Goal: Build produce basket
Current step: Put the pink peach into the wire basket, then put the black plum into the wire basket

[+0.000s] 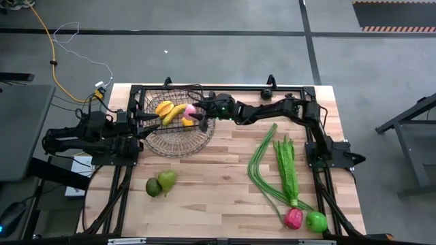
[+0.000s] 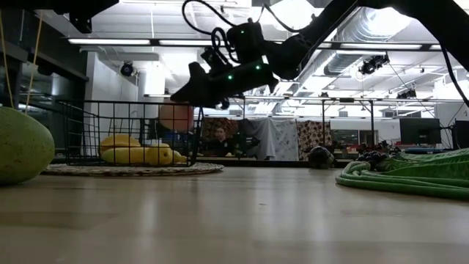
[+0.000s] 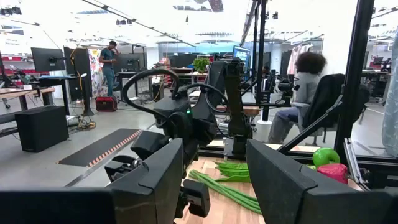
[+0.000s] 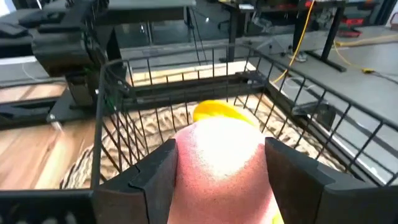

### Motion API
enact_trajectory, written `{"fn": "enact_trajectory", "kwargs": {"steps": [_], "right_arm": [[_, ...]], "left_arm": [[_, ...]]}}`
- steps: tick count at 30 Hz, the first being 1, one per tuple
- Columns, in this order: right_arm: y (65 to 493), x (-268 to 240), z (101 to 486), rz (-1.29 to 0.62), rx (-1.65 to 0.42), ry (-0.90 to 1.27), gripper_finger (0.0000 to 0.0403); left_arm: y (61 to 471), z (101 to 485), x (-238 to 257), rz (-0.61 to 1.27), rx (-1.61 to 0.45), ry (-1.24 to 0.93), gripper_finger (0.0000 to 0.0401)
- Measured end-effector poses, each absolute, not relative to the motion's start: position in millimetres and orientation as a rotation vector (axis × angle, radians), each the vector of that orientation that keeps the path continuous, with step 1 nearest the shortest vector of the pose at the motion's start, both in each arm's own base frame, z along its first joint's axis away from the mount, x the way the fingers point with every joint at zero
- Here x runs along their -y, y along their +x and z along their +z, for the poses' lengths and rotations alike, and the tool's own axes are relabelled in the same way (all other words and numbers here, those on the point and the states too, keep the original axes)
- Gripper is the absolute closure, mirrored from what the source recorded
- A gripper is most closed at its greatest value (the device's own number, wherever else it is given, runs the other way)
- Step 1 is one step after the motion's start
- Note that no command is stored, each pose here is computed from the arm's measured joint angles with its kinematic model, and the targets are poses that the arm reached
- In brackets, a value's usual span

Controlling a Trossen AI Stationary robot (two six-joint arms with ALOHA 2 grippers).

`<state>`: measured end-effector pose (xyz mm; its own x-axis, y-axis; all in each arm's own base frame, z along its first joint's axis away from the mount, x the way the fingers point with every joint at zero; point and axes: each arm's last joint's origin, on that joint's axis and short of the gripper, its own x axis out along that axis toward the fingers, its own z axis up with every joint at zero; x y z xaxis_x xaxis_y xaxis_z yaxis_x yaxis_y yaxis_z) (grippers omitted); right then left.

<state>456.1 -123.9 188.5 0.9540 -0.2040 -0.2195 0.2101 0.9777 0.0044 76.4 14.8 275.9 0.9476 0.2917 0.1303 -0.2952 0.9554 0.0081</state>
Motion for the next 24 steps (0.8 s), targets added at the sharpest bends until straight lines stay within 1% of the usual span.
{"fn": "enact_trajectory", "kwargs": {"steps": [4,10,13,20,24], "right_arm": [[455.6,123.8,186.2,-0.21,-0.245,0.032,0.018],[461.3,125.2,196.9,-0.205,-0.272,0.029,0.0126],[465.7,126.4,206.0,-0.199,-0.324,0.008,0.0109],[470.1,127.5,229.2,-0.185,-0.363,-0.056,0.0103],[459.2,124.2,237.4,-0.181,-0.372,-0.071,0.0103]], "left_arm": [[76.4,276.2,-14.8,0.299,0.131,0.028,0.0235],[76.3,276.3,-14.8,0.299,0.133,0.028,0.0235],[76.3,276.3,-14.8,0.299,0.133,0.028,0.0235],[76.3,276.3,-14.9,0.301,0.132,0.032,0.0235],[76.3,275.3,-15.4,0.318,0.119,0.043,0.0235]]}}
